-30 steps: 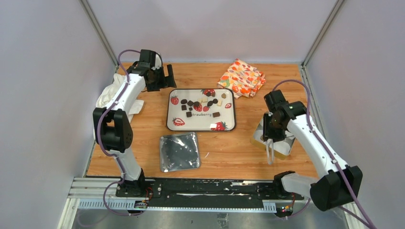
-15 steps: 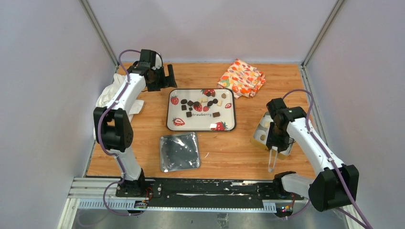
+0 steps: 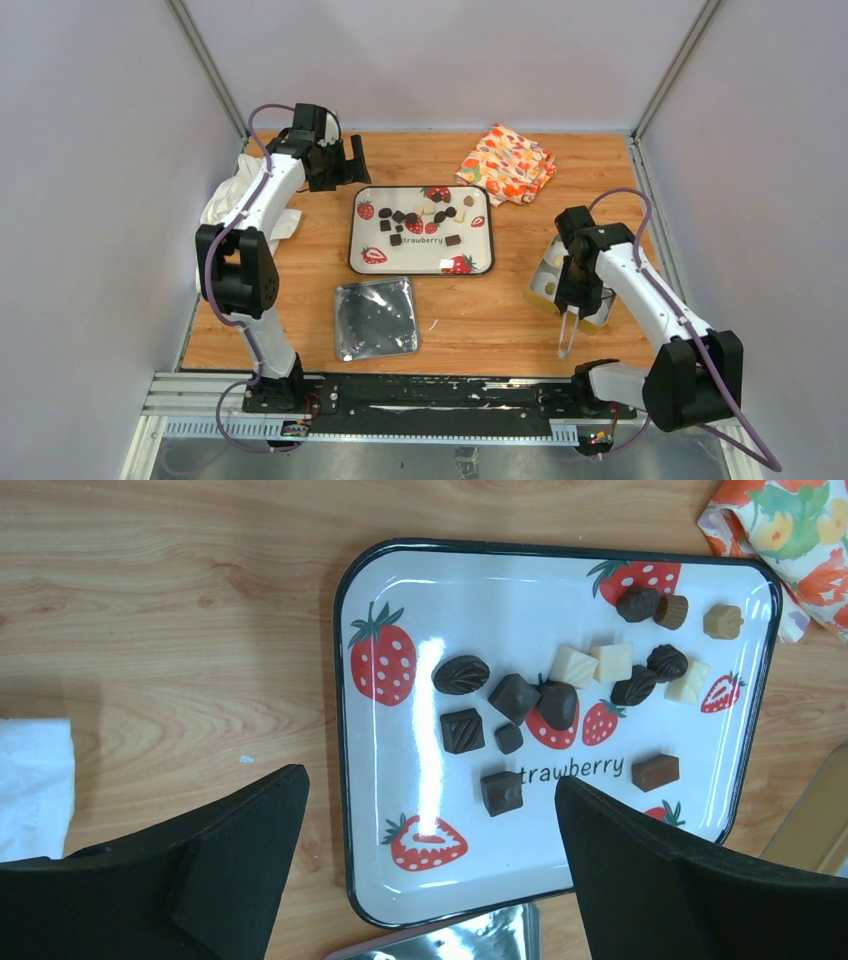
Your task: Pack the chocolate
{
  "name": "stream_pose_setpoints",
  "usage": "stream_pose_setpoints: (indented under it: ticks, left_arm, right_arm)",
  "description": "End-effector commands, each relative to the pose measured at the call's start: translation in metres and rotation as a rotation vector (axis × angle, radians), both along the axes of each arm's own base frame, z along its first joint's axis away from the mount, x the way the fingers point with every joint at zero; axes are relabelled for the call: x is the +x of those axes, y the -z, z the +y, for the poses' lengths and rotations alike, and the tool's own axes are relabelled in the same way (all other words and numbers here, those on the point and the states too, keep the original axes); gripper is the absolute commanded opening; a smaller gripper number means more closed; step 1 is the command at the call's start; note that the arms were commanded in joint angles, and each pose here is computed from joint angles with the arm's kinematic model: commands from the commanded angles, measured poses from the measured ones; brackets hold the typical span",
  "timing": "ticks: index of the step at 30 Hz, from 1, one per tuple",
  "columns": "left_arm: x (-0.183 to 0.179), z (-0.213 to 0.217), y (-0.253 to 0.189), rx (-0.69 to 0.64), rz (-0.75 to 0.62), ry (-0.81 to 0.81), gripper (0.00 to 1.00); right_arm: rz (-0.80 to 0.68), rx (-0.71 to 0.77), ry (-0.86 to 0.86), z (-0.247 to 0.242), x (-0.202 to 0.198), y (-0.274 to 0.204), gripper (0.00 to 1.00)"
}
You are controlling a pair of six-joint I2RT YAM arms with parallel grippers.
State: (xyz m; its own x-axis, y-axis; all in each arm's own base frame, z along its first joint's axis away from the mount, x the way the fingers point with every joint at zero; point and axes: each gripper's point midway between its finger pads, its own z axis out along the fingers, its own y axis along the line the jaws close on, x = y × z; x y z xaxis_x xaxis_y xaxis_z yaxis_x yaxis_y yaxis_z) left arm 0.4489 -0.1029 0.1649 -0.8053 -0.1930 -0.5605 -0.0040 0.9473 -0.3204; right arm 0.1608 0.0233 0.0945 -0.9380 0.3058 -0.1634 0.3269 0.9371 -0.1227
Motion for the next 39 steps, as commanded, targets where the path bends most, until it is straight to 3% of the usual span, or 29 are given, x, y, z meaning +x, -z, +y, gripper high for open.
stream_pose_setpoints:
  ticks: [1, 10, 39]
  left_arm:
    - [0.003, 0.001, -0.001, -0.011, -0.005, 0.000, 1.00]
    - [0.003, 0.002, 0.001, -0.005, 0.000, -0.006, 1.00]
    - [0.012, -0.003, 0.003, -0.022, 0.000, 0.003, 1.00]
  right_arm:
    - [0.015, -0.002, 0.005, -0.003, 0.002, 0.004, 0.29]
    - [0.044, 0.006, -0.012, -0.001, 0.002, 0.010, 0.38]
    - [0.076, -0.013, -0.032, -0.004, 0.001, 0.013, 0.45]
